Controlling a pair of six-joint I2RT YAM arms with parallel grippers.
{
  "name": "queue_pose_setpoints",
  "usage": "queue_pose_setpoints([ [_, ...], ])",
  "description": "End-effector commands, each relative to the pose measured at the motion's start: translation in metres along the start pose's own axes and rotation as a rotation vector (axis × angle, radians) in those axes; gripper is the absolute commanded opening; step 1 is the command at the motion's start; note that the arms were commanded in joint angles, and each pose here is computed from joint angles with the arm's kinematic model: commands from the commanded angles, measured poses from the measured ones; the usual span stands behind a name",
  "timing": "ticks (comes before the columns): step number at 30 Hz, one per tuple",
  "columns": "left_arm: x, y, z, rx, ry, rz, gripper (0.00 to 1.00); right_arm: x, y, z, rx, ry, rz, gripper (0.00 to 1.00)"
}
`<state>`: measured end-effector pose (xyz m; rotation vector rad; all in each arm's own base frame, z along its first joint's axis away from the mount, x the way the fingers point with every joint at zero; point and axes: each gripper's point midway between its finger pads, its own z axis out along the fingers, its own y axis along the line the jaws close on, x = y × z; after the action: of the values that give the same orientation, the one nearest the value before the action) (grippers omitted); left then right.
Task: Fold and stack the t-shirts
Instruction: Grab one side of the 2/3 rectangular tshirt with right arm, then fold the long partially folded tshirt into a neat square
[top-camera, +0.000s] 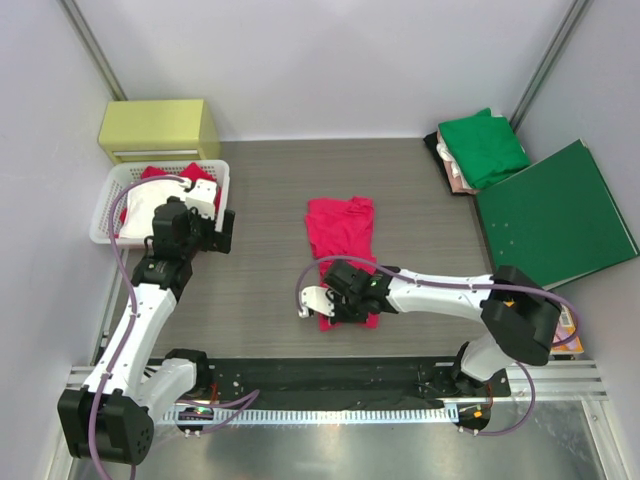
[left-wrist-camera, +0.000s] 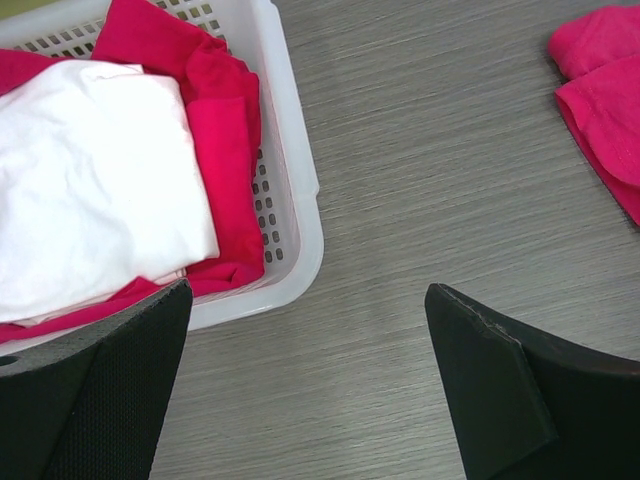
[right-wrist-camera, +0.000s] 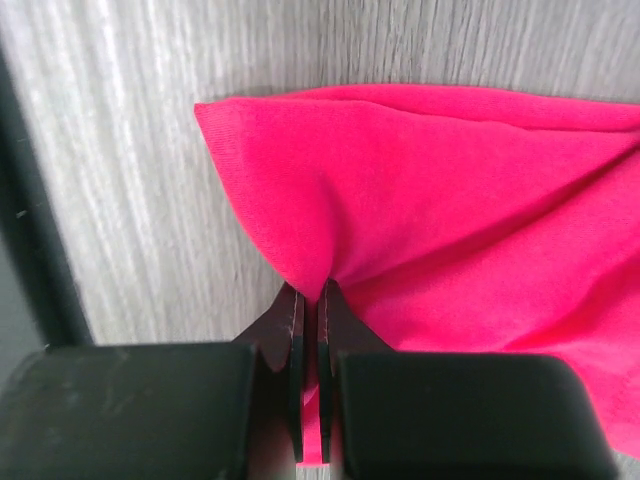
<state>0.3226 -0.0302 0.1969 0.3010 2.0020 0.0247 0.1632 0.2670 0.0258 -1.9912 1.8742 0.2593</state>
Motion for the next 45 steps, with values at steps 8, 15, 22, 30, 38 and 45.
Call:
queue_pose_setpoints([
  [8, -0.004, -0.002, 0.000, 0.016, -0.021, -0.003, 1.00, -0.059, -0.050, -0.086, 0.212, -0.189, -0.029, 0.01],
  [15, -0.004, -0.001, -0.005, 0.010, -0.027, -0.003, 1.00, -0.095, -0.062, -0.122, 0.235, -0.281, -0.040, 0.01],
  [22, -0.002, -0.001, -0.004, 0.013, -0.018, -0.003, 1.00, -0.106, -0.091, -0.148, 0.354, -0.314, -0.078, 0.01],
  [30, -0.001, -0.002, -0.007, 0.015, -0.015, -0.003, 1.00, -0.090, -0.150, -0.156, 0.408, -0.298, -0.021, 0.01],
  [38, 0.003, -0.007, -0.004, 0.038, -0.002, -0.006, 1.00, -0.063, -0.209, -0.142, 0.435, -0.252, 0.025, 0.01],
  [45, 0.009, -0.009, -0.001, 0.048, 0.016, -0.009, 1.00, -0.055, -0.270, -0.141, 0.496, -0.226, 0.044, 0.01],
])
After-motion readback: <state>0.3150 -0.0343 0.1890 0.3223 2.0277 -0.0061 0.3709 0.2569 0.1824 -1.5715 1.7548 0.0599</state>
